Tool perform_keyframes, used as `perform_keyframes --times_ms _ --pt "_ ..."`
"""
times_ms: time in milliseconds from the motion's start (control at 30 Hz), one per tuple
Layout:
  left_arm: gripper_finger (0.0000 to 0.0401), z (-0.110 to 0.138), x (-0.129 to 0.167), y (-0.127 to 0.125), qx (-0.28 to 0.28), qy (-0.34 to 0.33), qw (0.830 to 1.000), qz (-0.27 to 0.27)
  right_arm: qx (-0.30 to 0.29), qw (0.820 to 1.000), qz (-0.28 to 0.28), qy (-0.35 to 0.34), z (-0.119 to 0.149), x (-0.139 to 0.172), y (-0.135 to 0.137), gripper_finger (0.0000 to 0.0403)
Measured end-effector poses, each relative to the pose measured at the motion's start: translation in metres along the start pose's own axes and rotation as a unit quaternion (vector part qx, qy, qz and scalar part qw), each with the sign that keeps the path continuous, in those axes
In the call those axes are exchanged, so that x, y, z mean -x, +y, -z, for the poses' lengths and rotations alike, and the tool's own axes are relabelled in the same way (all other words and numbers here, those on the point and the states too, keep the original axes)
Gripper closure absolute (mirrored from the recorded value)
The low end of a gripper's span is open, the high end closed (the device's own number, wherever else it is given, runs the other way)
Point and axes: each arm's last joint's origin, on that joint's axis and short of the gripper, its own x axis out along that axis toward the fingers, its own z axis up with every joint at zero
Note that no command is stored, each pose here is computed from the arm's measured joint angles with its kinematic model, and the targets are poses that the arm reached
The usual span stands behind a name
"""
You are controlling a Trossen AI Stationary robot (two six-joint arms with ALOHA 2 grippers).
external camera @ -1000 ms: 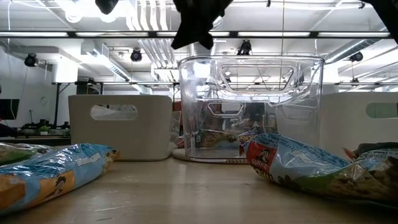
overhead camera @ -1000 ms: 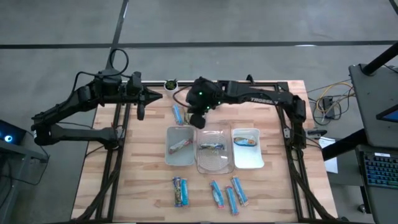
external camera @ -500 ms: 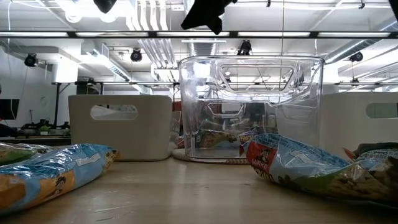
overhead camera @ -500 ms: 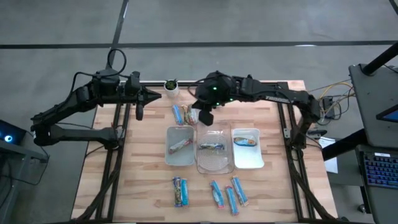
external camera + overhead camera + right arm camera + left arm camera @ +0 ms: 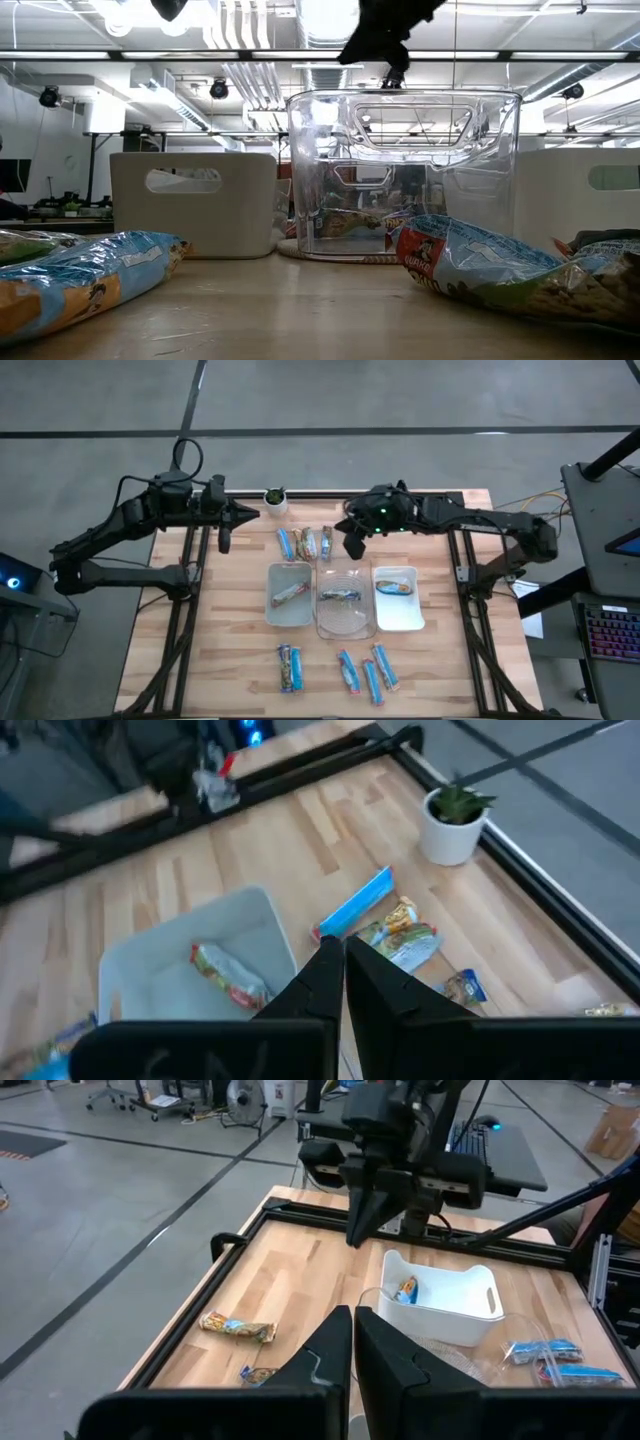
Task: Pick and place Granola Bars by type
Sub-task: Put the red granola bar into the gray bin
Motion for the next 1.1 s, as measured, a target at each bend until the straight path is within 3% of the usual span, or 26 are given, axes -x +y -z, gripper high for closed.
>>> perform_keyframes --times_ms 533,1100 --pt "0.0401 0.001 -0.009 0.001 0.008 0.012 1.000 0.000 -0.050 0.998 0.040 -0.009 0.039 0.015 -0.018 0.0394" --pt "0.0401 -0.004 -0.008 0.006 0.014 -0.013 1.000 -0.002 -0.041 0.998 0.037 -0.021 0.030 0.018 -0.017 0.0394"
